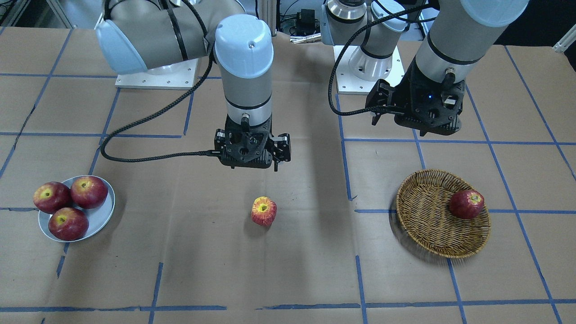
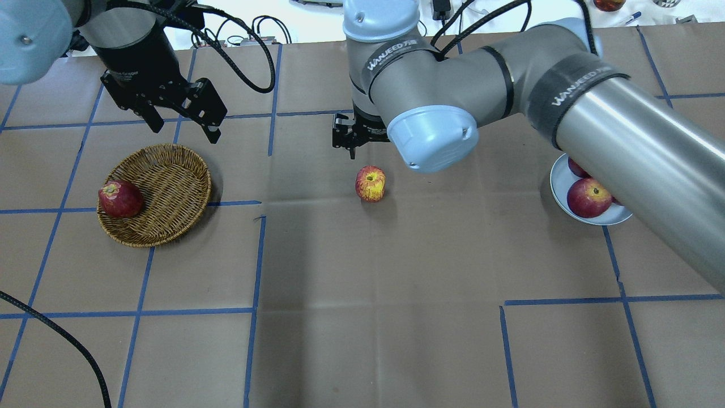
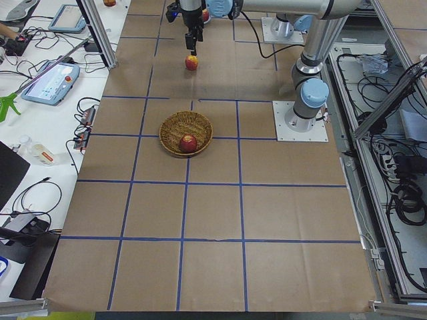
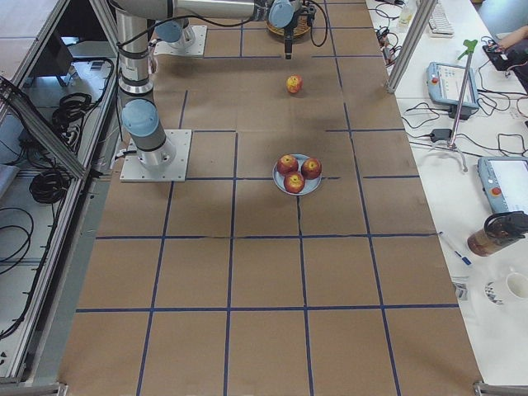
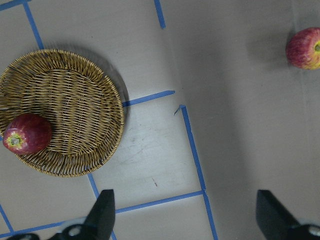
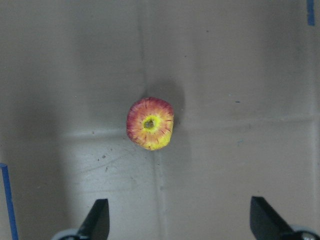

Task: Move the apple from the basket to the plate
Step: 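Lower the right gripper onto the apple at table center and close it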

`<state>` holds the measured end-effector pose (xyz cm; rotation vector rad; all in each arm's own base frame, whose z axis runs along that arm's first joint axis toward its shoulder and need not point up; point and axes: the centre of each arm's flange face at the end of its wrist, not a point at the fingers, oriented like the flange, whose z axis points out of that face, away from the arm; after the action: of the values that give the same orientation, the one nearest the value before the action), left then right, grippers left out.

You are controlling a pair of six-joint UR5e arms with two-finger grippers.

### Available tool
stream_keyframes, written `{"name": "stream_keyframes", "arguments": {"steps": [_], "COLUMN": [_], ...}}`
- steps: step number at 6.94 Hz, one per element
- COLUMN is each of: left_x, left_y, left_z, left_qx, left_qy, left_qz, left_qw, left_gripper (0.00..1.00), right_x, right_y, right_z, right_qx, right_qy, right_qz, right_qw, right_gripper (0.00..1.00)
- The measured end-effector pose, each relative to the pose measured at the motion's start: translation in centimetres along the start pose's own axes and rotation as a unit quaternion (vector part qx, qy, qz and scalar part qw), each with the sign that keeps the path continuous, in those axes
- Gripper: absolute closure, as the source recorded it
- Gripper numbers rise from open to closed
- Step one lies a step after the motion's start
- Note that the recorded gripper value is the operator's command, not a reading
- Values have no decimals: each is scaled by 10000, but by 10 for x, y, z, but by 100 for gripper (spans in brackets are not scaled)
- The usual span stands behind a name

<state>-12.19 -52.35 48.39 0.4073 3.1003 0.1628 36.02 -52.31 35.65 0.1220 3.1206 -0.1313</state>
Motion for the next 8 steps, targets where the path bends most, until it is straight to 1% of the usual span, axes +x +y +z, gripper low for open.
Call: {"name": "stream_keyframes", "arguments": {"steps": [3, 4, 6, 8], "left_x": [0, 0, 0, 0], "left_y": [0, 0, -1, -1], "left_z": [0, -3, -10, -13], "left_qx": [15, 61, 195, 259], "left_qy": [-8, -21, -56, -74], "left_qz": [16, 18, 18, 9], "left_qw": [10000, 10000, 9998, 9996], "left_gripper": [1, 1, 1, 1], "right_x": [-21, -24, -22, -17], "right_y": [-19, -24, -28, -24], "right_z": [81, 102, 130, 154], "right_qx": [84, 91, 164, 148], "right_qy": [-9, -3, 106, 193], "right_qz": [-41, -77, -98, -171], "right_qw": [10000, 9999, 9998, 9996], "right_gripper": [0, 0, 0, 0]}}
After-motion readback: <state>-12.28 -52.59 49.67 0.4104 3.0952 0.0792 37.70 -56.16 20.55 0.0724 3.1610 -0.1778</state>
